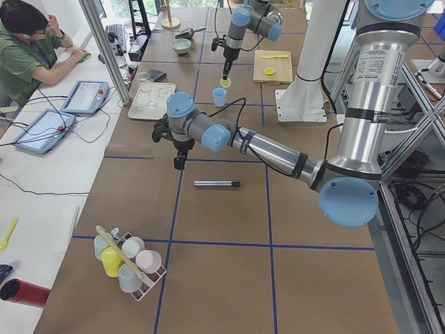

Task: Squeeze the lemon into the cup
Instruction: 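Lower the lemon slice into the blue cup and open the right gripper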

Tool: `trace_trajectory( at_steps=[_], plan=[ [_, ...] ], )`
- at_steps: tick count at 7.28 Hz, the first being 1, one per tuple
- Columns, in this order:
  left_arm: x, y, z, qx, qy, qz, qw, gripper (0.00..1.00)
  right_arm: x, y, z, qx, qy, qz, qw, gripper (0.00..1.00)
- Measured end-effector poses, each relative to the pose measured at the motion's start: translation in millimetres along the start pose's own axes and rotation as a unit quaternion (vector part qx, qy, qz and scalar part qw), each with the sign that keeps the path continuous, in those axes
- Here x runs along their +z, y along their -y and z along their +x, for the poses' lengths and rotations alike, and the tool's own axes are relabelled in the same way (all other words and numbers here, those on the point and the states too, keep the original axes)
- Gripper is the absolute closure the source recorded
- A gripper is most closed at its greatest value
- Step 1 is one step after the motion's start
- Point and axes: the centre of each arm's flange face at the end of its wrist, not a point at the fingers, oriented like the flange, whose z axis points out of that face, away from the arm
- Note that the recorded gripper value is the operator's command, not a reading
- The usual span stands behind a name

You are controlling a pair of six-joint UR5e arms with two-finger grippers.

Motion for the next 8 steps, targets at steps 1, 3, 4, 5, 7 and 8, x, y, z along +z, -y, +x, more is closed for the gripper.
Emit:
trace_trajectory(
  at_steps=[1,3,4,5,7,8],
  plan=[
    [0.1,-0.1,-0.1,0.0,0.0,0.0,1.0,0.0,8.1,6.0,-5.2,-0.002,-0.001,0.005,1.0,1.0],
    [0.5,-0.1,-0.6,0.0,0.0,0.0,1.0,0.0,10.8,20.6,-3.6,-0.001,-0.003,0.012,0.9999,1.0],
    [0.8,-0.1,-1.0,-0.001,0.0,0.0,1.0,0.0,12.1,26.6,-1.1,0.001,-0.006,0.015,0.9999,1.0],
    [1.0,-0.1,-1.1,-0.001,0.0,-0.001,1.0,0.0,17.1,29.8,0.9,0.001,-0.012,0.016,0.9998,1.0],
    [0.6,-0.1,-0.7,0.0,0.0,0.0,1.0,0.0,31.2,31.8,3.2,0.0,-0.026,0.014,0.9996,1.0],
    [0.4,-0.1,-0.5,0.0,0.0,0.0,1.0,0.0,35.0,31.5,3.8,0.0,-0.03,0.012,0.9995,1.0]
  ],
)
